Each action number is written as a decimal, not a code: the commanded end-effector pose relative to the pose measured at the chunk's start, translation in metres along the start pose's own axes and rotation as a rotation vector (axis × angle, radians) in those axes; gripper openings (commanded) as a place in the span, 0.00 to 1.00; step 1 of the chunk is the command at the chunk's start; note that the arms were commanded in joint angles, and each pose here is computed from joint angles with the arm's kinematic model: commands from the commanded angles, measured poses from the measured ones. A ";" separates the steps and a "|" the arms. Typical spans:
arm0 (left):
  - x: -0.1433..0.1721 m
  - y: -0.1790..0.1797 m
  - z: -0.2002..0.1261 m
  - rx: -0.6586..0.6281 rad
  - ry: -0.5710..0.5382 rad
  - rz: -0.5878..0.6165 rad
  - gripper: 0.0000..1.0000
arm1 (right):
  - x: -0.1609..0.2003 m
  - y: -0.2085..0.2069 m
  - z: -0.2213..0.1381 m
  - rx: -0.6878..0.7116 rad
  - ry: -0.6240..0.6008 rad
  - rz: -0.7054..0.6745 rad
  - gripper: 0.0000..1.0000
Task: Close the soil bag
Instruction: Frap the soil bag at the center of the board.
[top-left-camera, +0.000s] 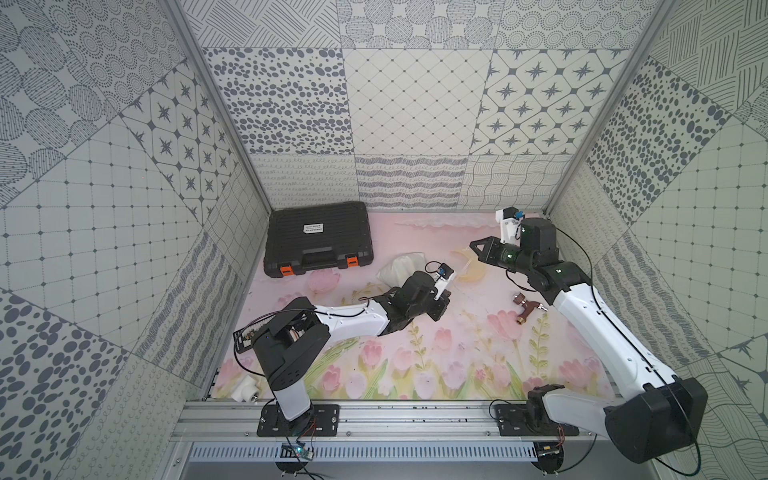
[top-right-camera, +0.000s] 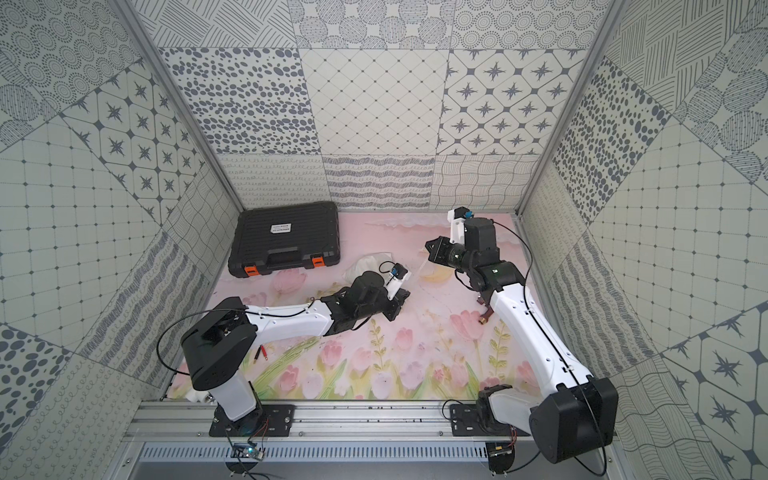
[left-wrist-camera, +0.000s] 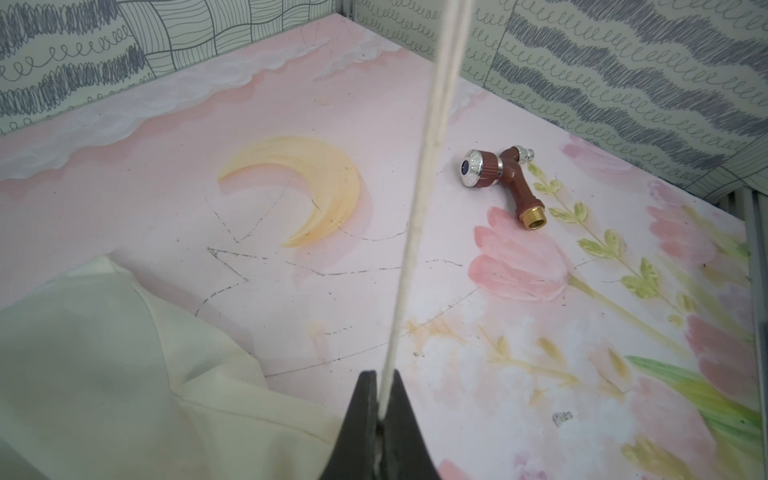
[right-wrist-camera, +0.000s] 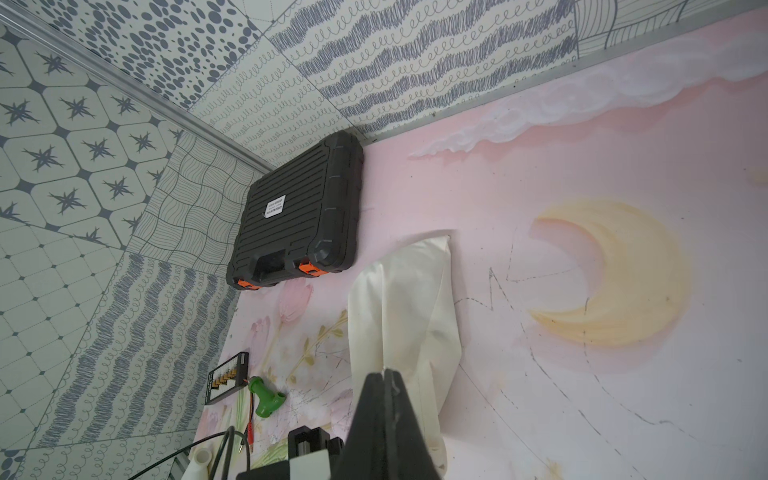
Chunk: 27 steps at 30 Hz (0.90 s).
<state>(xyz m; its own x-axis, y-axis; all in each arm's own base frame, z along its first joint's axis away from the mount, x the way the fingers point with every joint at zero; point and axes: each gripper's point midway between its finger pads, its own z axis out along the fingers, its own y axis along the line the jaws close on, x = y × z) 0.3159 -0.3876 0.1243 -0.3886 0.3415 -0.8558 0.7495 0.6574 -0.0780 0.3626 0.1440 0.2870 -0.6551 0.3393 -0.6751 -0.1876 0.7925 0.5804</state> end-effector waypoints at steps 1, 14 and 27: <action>0.190 0.033 -0.070 -0.209 0.791 -0.057 0.06 | -0.156 0.075 -0.102 -0.166 -0.615 -0.153 0.00; 0.221 0.025 -0.090 -0.229 0.962 -0.153 0.17 | -0.189 0.072 -0.111 -0.164 -0.669 -0.145 0.00; 0.213 0.035 -0.097 -0.267 0.915 -0.191 0.04 | -0.164 0.056 -0.099 -0.166 -0.591 -0.127 0.00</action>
<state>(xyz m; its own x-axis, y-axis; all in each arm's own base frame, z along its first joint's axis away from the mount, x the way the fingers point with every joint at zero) 0.3231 -0.3891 0.1215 -0.5280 0.2058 -0.8240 0.6440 0.7294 -0.2305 0.3769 0.1234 0.2886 -0.6984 0.3981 -0.5947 -0.0984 0.7696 0.6308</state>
